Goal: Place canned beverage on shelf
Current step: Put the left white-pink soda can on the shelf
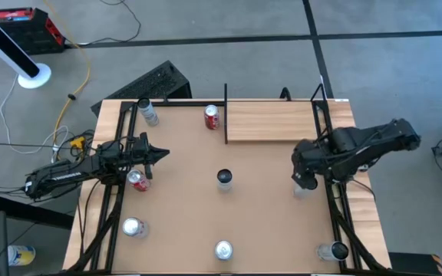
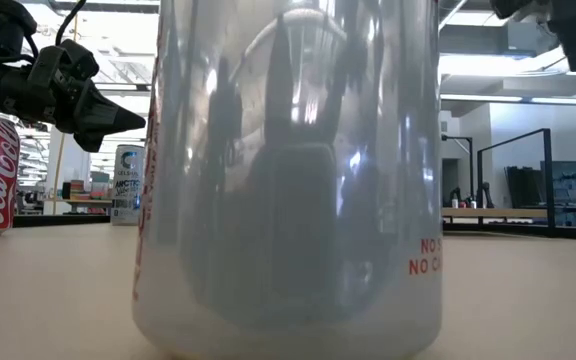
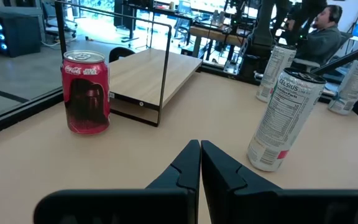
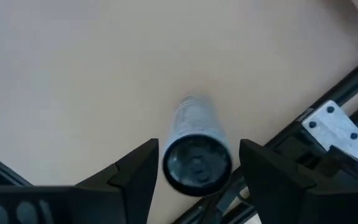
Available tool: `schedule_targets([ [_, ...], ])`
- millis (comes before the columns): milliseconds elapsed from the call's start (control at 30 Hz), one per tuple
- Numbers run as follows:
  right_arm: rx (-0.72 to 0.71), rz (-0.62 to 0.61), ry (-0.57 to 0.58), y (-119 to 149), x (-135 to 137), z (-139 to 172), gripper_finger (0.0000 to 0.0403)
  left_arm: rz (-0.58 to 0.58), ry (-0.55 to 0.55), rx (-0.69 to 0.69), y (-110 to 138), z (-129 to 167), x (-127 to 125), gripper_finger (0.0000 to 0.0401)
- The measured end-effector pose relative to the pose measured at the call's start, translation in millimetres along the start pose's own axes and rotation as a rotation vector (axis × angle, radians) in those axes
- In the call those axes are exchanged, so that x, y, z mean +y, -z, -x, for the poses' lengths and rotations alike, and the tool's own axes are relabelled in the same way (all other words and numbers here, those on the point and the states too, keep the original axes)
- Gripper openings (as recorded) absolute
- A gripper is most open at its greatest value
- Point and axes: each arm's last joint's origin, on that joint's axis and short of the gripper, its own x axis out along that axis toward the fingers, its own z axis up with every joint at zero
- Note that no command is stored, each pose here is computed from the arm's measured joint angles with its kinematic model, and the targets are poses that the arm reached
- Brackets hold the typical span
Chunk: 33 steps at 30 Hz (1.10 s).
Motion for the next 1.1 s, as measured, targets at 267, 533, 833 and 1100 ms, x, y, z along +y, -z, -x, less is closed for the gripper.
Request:
schedule_targets([
  [267,0.021,-0.127,-0.057,-1.0,-11.8,7.1,0.0288,0.0,0.0,0.0,0.0,0.0,0.0,0.0],
  [533,0.038,-0.14,-0.033,0.0,-4.8,2.9,0.0361,0.0,0.0,0.0,0.0,0.0,0.0,0.0],
  [833,0.083,-0.046,0.05,4.8,21.7,-14.2,0.0396,0.0,0.0,0.0,0.0,0.0,0.0,0.0],
  [1100,0.09,0.028,0.118,-0.8,32.8,-26.7,0.0399,0.0,0.0,0.0,0.0,0.0,0.0,0.0],
])
